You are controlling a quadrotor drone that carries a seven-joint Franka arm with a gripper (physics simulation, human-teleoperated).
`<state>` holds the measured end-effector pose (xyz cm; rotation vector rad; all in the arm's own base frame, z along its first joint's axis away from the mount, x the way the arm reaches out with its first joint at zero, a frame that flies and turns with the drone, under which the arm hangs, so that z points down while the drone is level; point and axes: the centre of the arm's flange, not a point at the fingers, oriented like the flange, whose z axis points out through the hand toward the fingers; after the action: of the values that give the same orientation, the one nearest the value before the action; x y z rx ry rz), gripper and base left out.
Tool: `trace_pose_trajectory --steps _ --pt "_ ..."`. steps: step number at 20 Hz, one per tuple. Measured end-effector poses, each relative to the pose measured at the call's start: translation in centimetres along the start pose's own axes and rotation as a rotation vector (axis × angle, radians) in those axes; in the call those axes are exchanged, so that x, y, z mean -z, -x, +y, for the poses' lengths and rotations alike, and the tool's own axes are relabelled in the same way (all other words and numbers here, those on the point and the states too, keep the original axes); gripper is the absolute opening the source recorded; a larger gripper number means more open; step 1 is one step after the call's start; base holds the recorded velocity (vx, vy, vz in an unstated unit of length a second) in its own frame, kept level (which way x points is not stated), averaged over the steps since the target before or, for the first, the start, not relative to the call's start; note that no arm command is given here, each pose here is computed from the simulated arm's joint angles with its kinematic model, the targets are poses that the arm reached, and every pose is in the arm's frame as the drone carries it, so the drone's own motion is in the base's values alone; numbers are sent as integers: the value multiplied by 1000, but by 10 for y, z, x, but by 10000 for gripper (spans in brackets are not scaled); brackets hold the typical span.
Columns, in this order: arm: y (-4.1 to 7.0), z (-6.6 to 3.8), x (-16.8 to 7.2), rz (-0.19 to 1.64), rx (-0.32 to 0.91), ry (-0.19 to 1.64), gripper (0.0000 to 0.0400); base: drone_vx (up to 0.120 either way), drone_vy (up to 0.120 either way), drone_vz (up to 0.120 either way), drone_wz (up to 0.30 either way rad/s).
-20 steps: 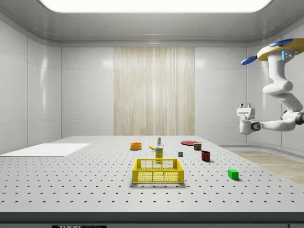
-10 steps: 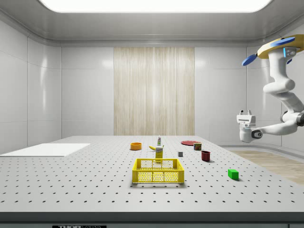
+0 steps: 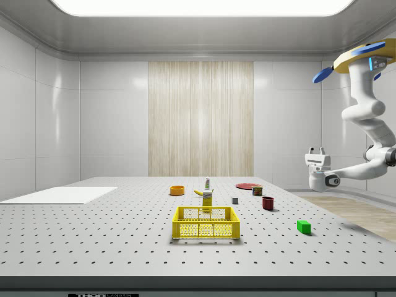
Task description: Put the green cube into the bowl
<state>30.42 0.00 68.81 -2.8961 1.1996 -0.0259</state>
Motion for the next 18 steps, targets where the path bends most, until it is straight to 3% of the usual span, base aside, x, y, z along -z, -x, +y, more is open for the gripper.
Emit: trace_pose_trajectory --steps 2,18 --pt "0 0 1 1 0 -1 400 40 120 0 0" --pt "1 1 3 11 0 -8 400 120 120 0 0"
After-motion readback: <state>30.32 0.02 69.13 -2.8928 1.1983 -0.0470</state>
